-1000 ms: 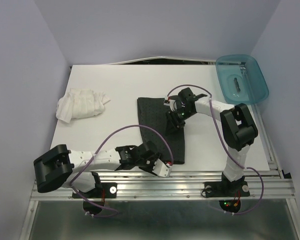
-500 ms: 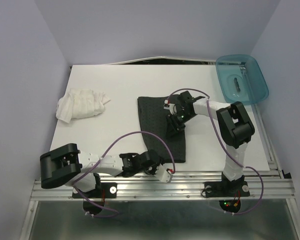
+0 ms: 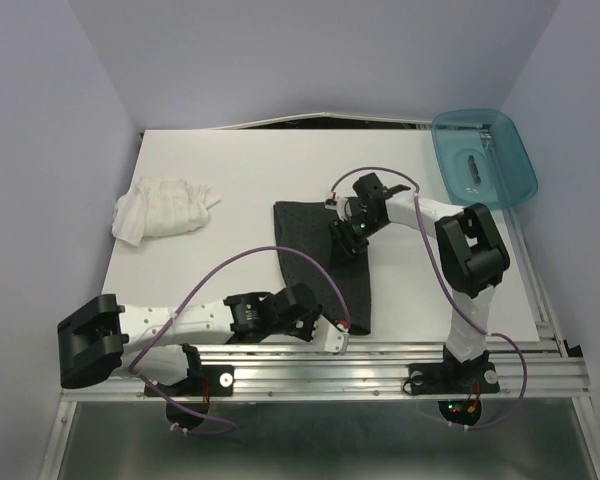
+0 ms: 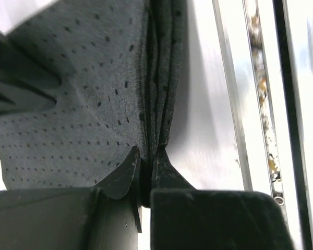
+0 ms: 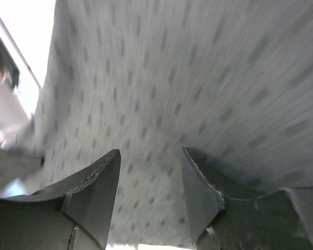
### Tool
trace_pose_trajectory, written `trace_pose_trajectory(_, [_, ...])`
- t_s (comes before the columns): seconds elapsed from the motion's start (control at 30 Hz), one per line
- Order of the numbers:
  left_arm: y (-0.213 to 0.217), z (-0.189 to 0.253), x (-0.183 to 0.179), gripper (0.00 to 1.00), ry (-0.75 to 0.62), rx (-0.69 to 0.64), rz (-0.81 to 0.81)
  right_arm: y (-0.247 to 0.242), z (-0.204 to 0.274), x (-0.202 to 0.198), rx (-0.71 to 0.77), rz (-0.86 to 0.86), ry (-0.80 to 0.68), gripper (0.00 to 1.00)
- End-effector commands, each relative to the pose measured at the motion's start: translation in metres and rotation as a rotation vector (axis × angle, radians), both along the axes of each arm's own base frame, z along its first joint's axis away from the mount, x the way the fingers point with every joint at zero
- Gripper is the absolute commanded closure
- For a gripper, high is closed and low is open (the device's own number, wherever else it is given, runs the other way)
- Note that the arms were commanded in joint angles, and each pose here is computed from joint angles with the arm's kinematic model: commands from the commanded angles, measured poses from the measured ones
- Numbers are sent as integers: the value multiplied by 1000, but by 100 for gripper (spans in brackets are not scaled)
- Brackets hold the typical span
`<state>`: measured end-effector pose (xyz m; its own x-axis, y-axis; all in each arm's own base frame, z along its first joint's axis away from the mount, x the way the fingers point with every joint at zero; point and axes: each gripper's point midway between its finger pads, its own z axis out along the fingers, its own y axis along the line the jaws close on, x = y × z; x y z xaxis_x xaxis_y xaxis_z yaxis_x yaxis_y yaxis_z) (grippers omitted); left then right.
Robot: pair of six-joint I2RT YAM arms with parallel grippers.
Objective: Fold and stack the skirts
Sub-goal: Fold the skirt
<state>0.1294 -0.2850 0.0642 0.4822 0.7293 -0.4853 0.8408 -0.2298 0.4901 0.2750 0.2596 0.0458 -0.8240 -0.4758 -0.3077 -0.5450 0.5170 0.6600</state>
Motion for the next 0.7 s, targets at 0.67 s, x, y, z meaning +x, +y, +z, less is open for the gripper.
trace_pose_trajectory(0.67, [-14,66,-37,100,422,-127,-69,25,17,175,-58,-98,-400,30])
